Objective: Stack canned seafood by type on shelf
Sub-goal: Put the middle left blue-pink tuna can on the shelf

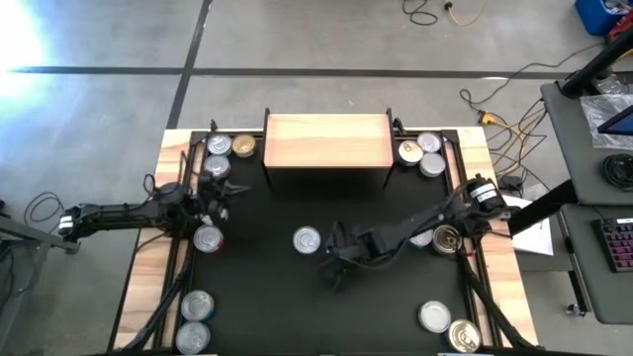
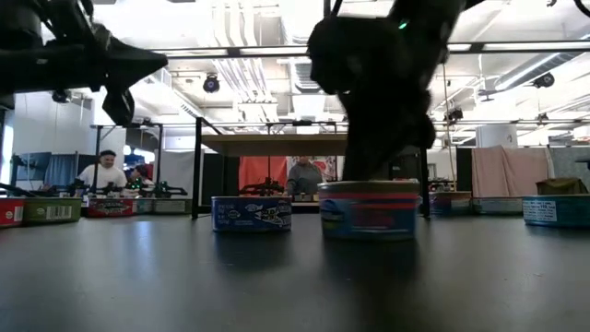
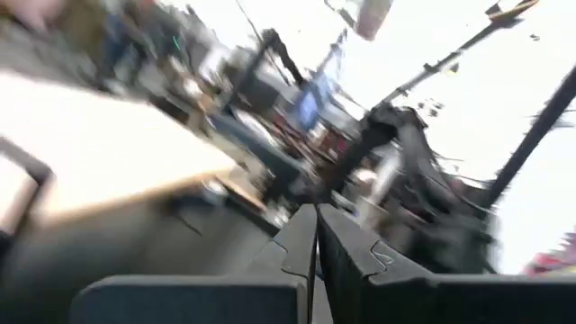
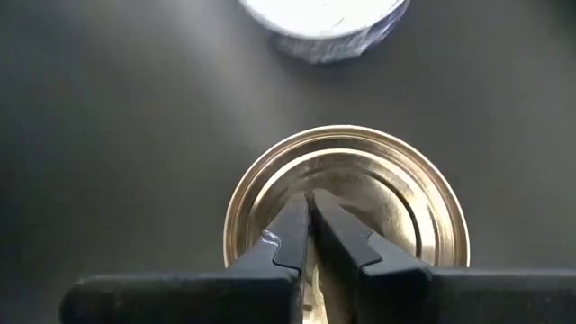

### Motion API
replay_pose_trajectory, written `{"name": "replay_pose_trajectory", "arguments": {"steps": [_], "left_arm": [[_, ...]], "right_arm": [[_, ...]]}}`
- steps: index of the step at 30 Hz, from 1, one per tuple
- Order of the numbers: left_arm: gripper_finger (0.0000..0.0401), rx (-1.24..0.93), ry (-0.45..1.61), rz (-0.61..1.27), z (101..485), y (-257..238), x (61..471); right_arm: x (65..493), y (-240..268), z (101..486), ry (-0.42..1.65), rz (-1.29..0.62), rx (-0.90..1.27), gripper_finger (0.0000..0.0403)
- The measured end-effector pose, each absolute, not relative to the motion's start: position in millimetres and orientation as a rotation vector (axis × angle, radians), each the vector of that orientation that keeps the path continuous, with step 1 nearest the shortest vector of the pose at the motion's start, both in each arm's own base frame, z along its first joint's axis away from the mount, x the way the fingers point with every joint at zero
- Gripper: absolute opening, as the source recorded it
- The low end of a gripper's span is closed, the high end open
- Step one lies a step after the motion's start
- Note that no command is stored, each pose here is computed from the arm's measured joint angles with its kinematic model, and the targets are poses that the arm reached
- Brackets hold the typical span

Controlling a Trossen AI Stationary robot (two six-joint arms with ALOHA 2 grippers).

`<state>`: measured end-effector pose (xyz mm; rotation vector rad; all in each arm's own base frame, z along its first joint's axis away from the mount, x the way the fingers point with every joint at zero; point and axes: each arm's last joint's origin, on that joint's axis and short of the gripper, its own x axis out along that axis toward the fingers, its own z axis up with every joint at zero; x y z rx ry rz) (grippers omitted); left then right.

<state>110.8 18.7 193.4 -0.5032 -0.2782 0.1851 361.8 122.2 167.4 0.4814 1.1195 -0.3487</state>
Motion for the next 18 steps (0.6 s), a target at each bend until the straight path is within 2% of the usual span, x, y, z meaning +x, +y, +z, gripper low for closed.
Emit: {"name": "replay_pose_trajectory", "arguments": {"steps": [2,5,11,18], "left_arm": [[0.0,-0.453,-0.326,0.228,197,20,110],[0.0,-0.554,-0.349,0.247,198,21,110],[0.0,-0.691,-0.231,0.099,198,13,120],[0.0,-0.587,-0.098,0.074,232,-6,146]], "right_arm": [[353,129,172,1.155,-0.351,0.484,0.0013],[341,139,181,1.173,-0.341,0.463,0.0013],[322,156,200,1.111,-0.349,0.331,0.0013],[306,168,199,1.195,-0.291,0.187,0.0013]]}}
